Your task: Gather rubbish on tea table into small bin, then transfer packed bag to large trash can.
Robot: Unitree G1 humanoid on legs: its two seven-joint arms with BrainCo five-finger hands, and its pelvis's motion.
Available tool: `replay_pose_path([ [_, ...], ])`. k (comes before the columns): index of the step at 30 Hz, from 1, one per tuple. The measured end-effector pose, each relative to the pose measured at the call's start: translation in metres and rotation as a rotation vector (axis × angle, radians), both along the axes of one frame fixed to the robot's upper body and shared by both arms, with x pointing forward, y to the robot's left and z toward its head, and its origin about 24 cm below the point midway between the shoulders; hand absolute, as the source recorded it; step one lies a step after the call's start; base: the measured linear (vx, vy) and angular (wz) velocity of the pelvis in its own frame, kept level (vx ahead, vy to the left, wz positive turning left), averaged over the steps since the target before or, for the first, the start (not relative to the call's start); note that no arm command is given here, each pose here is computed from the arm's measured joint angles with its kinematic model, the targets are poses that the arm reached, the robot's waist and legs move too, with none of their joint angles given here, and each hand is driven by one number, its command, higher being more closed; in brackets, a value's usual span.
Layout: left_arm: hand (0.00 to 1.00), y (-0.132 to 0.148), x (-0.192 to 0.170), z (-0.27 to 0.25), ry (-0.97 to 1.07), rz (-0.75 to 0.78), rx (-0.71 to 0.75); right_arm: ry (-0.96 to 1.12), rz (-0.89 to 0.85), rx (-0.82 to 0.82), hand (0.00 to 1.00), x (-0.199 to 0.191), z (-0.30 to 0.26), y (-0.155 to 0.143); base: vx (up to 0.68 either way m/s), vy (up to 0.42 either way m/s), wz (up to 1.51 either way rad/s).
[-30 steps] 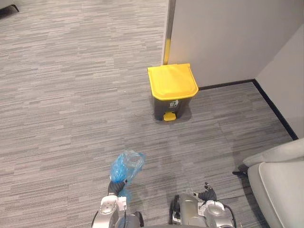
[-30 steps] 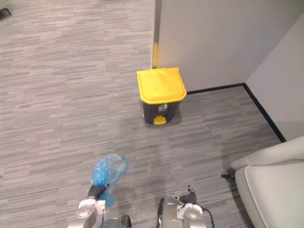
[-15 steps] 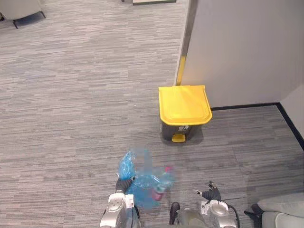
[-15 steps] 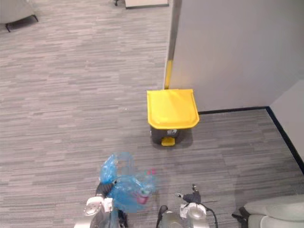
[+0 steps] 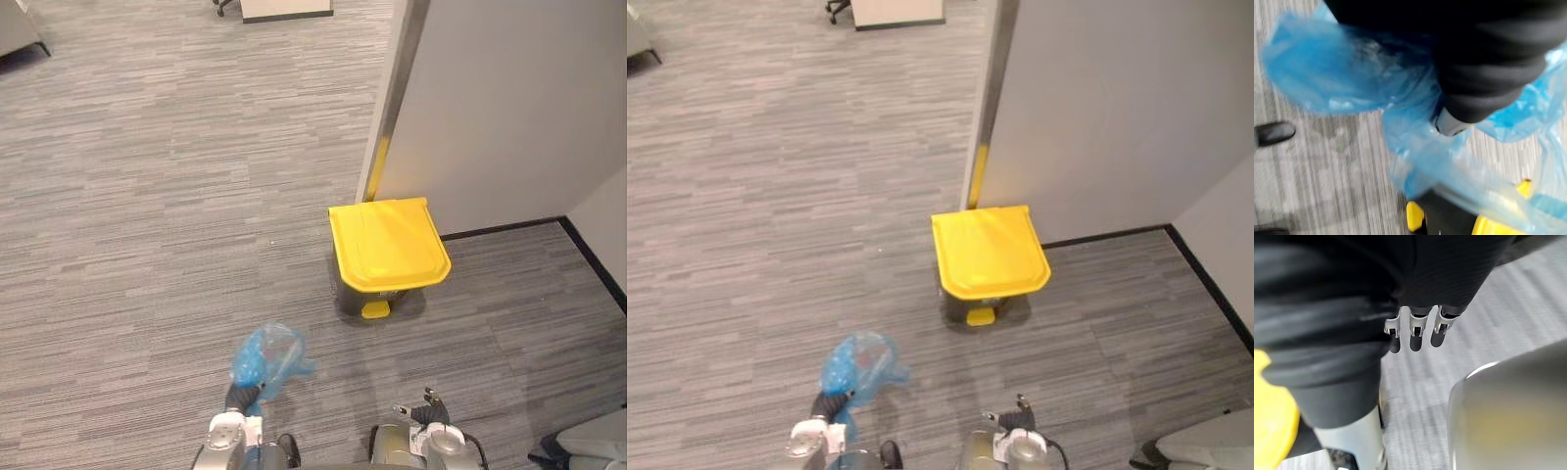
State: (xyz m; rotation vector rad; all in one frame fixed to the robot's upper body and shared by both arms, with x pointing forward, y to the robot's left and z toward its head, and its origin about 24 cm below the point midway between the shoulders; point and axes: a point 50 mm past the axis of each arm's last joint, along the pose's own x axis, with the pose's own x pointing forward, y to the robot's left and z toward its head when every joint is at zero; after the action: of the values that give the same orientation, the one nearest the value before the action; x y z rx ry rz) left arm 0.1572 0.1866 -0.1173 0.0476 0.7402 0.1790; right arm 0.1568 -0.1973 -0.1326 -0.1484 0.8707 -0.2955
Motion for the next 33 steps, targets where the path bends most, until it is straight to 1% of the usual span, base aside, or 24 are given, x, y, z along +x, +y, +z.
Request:
replay_pose_path([
  [2,1.00,0.004,-0.003,-0.001,0.008,-0.004,0.013,0.010,-0.002,-0.001,0.00,-0.004,-0.002,0.000,0.31,-0.148,0.24],
  [3,1.00,-0.001,-0.004,-0.005,0.030,0.001,0.000,0.019,-0.003,-0.011,0.00,-0.006,-0.002,-0.005,0.39,-0.180,0.13],
  [4,1.00,-0.010,-0.003,-0.006,0.028,0.001,-0.026,0.017,-0.001,-0.046,0.00,-0.003,0.000,-0.017,0.31,-0.157,0.00],
  [7,1.00,-0.019,0.005,-0.003,-0.001,-0.011,-0.048,0.034,-0.023,-0.058,0.00,-0.008,-0.001,-0.025,0.24,-0.146,0.27],
  [9,1.00,-0.019,0.007,-0.002,-0.006,-0.018,-0.046,0.041,-0.029,-0.056,0.00,-0.011,-0.002,-0.025,0.16,-0.123,0.42],
  [13,1.00,-0.027,0.006,-0.003,-0.004,-0.046,-0.076,0.058,-0.043,-0.030,0.00,-0.019,-0.006,-0.015,0.13,-0.023,0.06],
  [16,1.00,-0.034,0.010,0.000,-0.023,-0.047,-0.097,0.039,-0.062,-0.013,0.00,-0.014,-0.005,-0.012,0.14,0.088,-0.31],
  [20,1.00,-0.031,0.003,-0.004,0.006,-0.045,-0.085,0.052,-0.069,-0.012,0.00,-0.016,-0.007,-0.011,0.15,0.194,-0.59],
  [22,1.00,-0.024,0.004,-0.003,0.003,-0.053,-0.060,0.081,-0.074,0.004,0.00,-0.027,-0.011,-0.006,0.19,0.216,-0.21],
  [25,1.00,-0.023,0.001,-0.005,0.016,-0.079,-0.045,0.097,-0.071,0.011,0.00,-0.031,-0.013,-0.003,0.14,0.150,-0.27],
  [33,1.00,-0.011,-0.001,-0.006,0.032,-0.082,0.001,0.093,-0.041,0.002,0.00,-0.025,-0.012,-0.002,0.07,0.009,-0.16],
])
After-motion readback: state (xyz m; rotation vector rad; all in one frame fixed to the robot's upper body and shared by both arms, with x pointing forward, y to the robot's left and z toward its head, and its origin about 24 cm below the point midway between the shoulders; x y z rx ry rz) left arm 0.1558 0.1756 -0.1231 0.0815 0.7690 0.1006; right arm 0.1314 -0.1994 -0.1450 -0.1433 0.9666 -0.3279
